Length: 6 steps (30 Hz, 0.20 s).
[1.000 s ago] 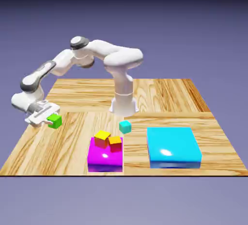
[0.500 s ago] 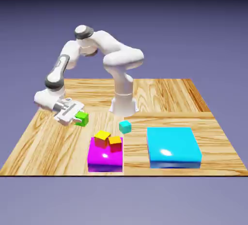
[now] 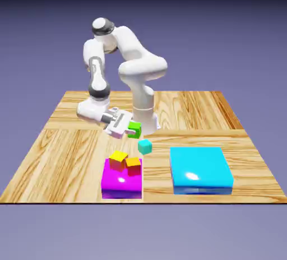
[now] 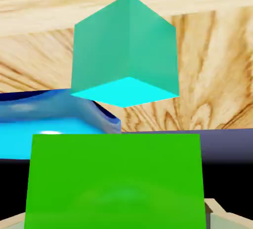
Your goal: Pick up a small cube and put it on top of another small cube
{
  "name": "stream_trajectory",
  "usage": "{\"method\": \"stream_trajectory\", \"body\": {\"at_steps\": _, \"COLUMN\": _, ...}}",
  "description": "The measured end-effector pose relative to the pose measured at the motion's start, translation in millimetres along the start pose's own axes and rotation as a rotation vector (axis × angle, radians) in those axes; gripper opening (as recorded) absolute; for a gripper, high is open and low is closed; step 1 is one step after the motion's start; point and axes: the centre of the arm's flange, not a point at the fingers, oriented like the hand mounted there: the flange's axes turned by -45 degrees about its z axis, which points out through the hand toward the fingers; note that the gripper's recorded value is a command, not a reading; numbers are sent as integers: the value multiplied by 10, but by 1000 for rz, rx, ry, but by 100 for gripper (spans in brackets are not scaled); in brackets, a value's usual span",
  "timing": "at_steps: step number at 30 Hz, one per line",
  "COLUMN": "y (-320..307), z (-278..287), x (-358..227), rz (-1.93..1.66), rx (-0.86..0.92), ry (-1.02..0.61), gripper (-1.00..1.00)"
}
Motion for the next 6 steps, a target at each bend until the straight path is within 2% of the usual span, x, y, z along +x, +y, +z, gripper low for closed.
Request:
{"method": "stream_trajectory", "body": {"at_steps": 3, "y": 12, "z": 310, "x": 102, "rz": 1, "rx": -1, "ry": 0, "gripper": -100}}
{"method": "stream_trajectory", "body": {"at_steps": 4, "y": 16, "z": 345, "x": 112, "rz": 1, "rx": -1, "ry": 0, "gripper": 100}}
{"method": "stream_trajectory", "body": {"at_steps": 6, "y": 17, "z": 345, "x": 112, "rz": 1, "rx": -2, "ry": 1, "gripper": 100}}
